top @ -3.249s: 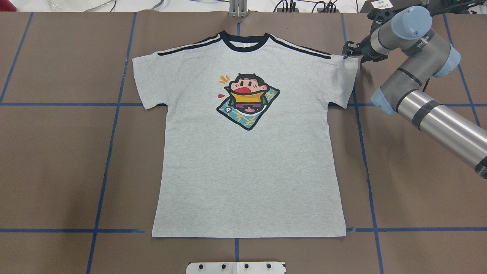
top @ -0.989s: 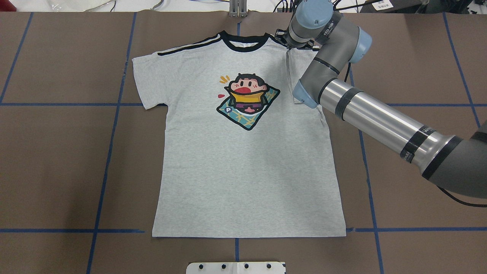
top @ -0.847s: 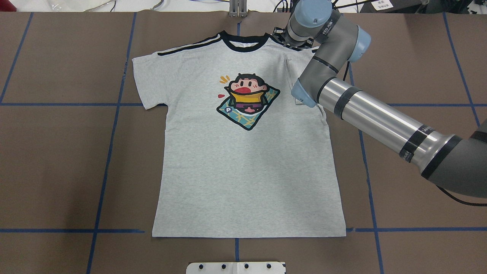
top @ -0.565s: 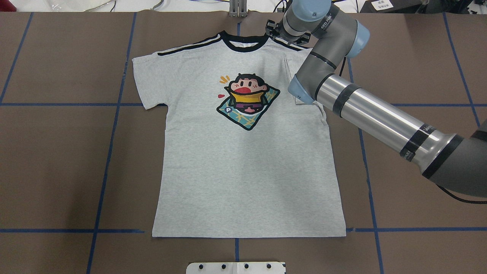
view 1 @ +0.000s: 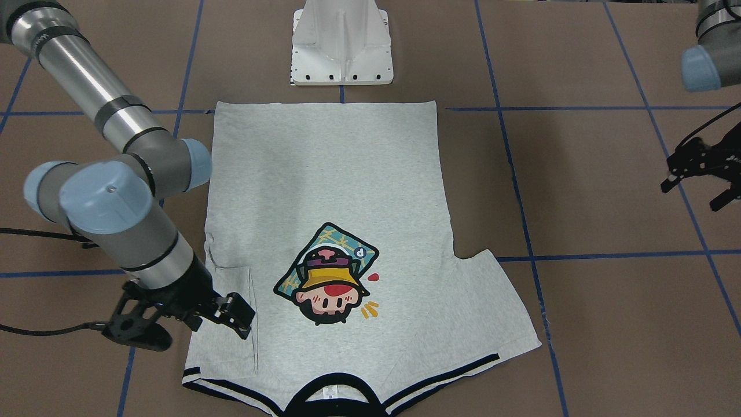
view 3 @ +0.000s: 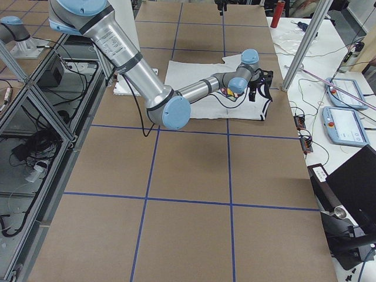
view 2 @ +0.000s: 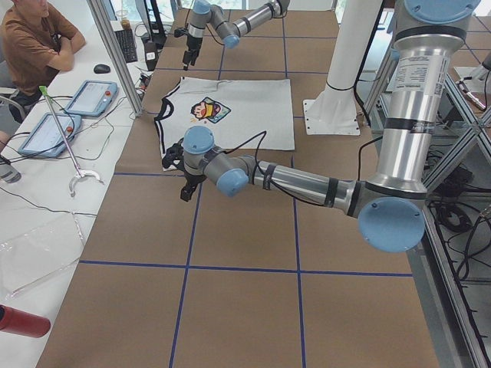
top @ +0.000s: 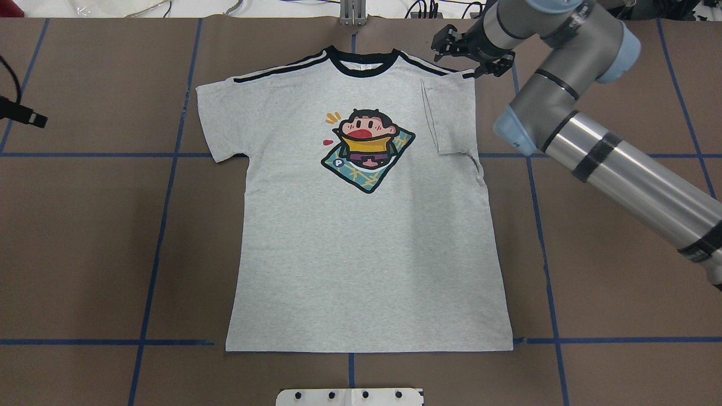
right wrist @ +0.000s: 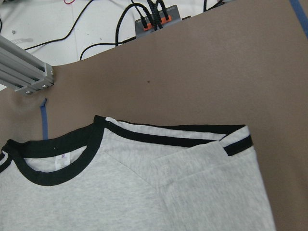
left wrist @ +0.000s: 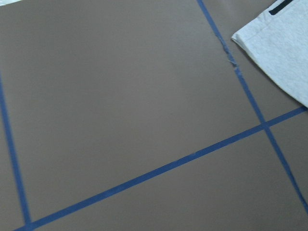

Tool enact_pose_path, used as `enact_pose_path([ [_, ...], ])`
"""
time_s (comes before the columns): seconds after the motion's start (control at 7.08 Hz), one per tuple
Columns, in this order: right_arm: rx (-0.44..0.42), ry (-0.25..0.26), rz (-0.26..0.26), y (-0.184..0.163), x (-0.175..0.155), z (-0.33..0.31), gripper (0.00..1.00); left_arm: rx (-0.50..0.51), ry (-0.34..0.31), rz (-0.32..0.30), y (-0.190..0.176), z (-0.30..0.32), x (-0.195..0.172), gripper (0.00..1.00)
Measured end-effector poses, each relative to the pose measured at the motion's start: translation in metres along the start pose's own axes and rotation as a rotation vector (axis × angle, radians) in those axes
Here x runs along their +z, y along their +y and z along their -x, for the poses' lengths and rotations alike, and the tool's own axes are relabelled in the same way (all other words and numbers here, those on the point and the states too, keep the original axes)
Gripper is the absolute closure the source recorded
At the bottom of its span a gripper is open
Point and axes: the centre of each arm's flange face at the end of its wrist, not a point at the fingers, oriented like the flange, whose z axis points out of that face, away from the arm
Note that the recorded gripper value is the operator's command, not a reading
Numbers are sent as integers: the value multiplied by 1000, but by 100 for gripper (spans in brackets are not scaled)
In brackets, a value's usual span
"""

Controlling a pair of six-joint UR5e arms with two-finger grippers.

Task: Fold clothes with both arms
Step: 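Release the sleeve and raise the right gripper away while the left arm approaches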

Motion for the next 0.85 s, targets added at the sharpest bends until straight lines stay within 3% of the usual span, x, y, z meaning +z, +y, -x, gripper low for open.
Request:
enact_pose_path([
  [0.14, -14, -19, 21, 9, -27, -45, 0, -93, 21, 16, -33, -22, 29, 0],
  [0.42, -46, -51, 56, 60, -90, -131, 0, -193, 48, 24, -78, -52, 93, 4],
  [0.71, -41, -73, 93, 96, -146, -188, 0, -232, 25, -47, -114, -70, 144, 8],
  [0.85, -36, -71, 103, 104, -156, -202, 0, -254, 15, -71, -135, -81, 157, 11],
])
